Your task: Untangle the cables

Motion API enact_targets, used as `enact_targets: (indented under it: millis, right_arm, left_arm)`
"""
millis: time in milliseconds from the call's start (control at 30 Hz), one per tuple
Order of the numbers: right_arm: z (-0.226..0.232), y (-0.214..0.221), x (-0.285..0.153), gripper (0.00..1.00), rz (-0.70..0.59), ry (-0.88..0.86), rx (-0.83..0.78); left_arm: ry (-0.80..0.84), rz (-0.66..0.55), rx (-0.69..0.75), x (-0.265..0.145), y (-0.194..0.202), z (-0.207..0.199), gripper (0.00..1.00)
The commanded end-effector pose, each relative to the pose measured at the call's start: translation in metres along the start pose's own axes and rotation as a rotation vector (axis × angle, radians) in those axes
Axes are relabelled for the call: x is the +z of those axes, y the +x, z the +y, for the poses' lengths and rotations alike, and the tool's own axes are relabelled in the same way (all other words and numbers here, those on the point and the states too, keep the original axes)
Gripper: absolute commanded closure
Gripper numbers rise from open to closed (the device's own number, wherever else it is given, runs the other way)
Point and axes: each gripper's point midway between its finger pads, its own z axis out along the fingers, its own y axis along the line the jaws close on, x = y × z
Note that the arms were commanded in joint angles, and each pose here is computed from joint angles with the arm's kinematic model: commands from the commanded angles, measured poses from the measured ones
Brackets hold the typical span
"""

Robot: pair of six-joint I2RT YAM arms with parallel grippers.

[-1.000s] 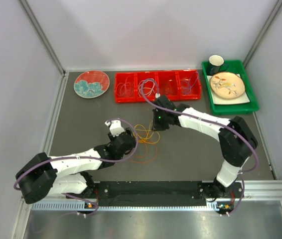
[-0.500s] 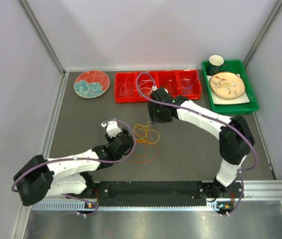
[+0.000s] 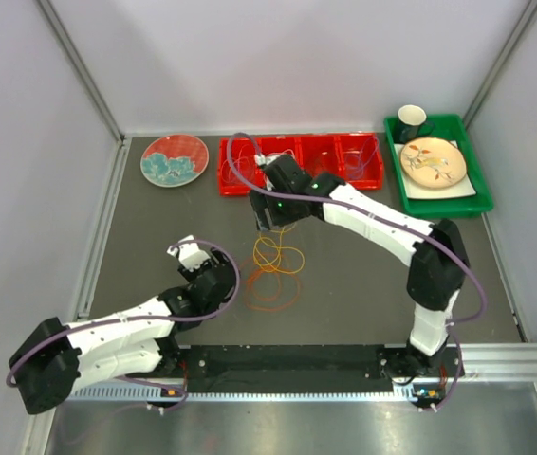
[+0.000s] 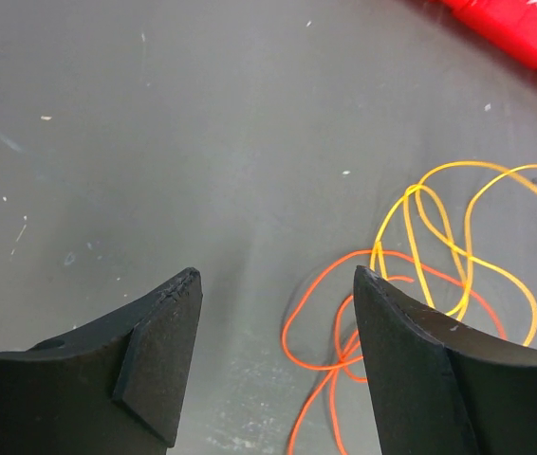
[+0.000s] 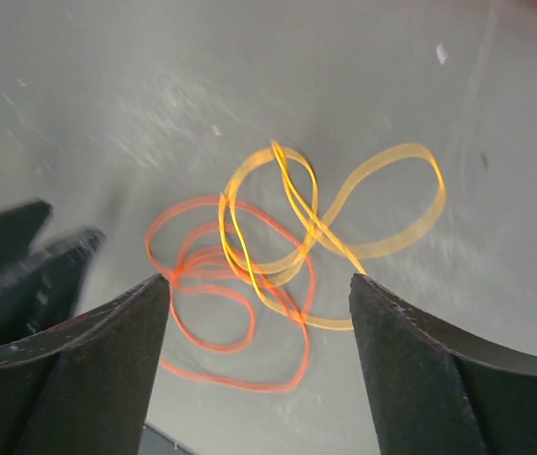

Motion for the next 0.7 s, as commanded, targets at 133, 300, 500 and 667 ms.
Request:
enact_targets:
  millis: [133, 300, 500, 667]
  right_arm:
    - [0.03, -0.041, 0.043, 0.17, 0.003, -0.087, -0.117]
    - [0.029, -0.015, 0.071, 0.17, 0.094, -0.086, -0.074]
    - [0.034, 0.025, 0.085, 0.19, 0.147, -0.107, -0.035]
    - [0.038, 0.046, 0.093, 0.2, 0.18, -0.102, -0.035]
  left_arm:
    - [-0.018, -0.023, -0.011, 0.003, -0.006, -0.003, 0.3]
    - [-0.018, -0.026, -0.015, 0.003, -0.007, -0.003, 0.3]
    - [-0.021, -0.018, -0.002, 0.005, -0.005, -0.004, 0.3]
    - [-0.022, -0.014, 0.005, 0.006, -0.004, -0.006, 0.3]
